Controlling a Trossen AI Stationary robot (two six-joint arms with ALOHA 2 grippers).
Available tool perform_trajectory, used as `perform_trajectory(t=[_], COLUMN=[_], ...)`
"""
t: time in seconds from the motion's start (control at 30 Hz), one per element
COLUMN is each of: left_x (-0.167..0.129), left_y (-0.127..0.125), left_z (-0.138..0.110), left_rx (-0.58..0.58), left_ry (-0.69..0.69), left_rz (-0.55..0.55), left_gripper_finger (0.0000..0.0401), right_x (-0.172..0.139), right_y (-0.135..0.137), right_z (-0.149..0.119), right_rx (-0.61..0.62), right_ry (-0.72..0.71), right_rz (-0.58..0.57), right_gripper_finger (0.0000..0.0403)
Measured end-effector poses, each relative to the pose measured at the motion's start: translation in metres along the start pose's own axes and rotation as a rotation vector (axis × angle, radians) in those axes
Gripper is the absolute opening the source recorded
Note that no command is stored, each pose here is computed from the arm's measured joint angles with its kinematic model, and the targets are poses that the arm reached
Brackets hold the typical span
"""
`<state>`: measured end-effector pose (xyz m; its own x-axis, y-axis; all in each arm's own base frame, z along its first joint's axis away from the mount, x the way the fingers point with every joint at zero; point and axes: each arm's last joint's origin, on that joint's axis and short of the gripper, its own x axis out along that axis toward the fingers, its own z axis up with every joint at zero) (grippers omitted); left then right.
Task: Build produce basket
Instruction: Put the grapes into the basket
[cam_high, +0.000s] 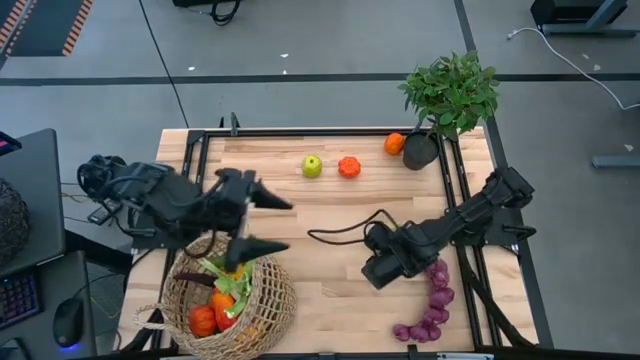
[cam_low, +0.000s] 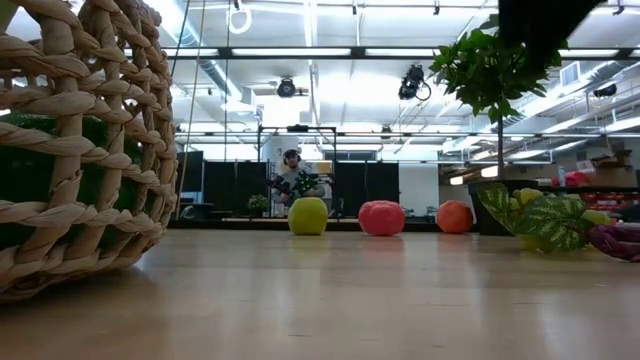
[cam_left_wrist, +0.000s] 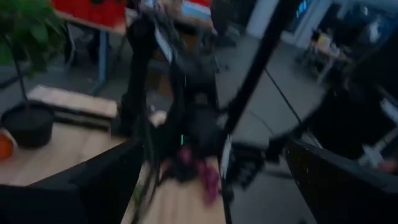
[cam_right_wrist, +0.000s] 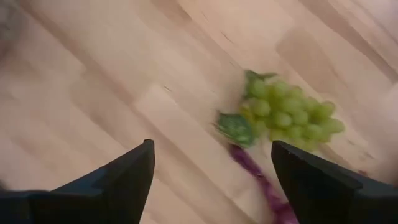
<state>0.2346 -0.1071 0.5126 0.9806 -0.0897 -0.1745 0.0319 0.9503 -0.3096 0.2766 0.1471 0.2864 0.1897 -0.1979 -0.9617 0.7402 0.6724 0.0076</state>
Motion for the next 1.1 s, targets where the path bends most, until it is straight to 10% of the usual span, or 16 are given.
perform_trajectory(t=[0.47,1.1], left_x=[0.05,0.073], left_y=[-0.005,-0.01], left_z=[-0.017,-0.018], left_rx=[-0.043,-0.097], left_ry=[0.025,-0.051], left_rz=[0.038,0.015], left_gripper_finger=[0.0396,0.0396], right_x=[0.09,0.131], right_y=[-0.046,-0.058], right_z=[0.013,0.012], right_rx=[-0.261,-0.589], right_ry=[0.24,0.245], right_rz=[-0.177,-0.041], right_gripper_finger=[0.0301,0.0237])
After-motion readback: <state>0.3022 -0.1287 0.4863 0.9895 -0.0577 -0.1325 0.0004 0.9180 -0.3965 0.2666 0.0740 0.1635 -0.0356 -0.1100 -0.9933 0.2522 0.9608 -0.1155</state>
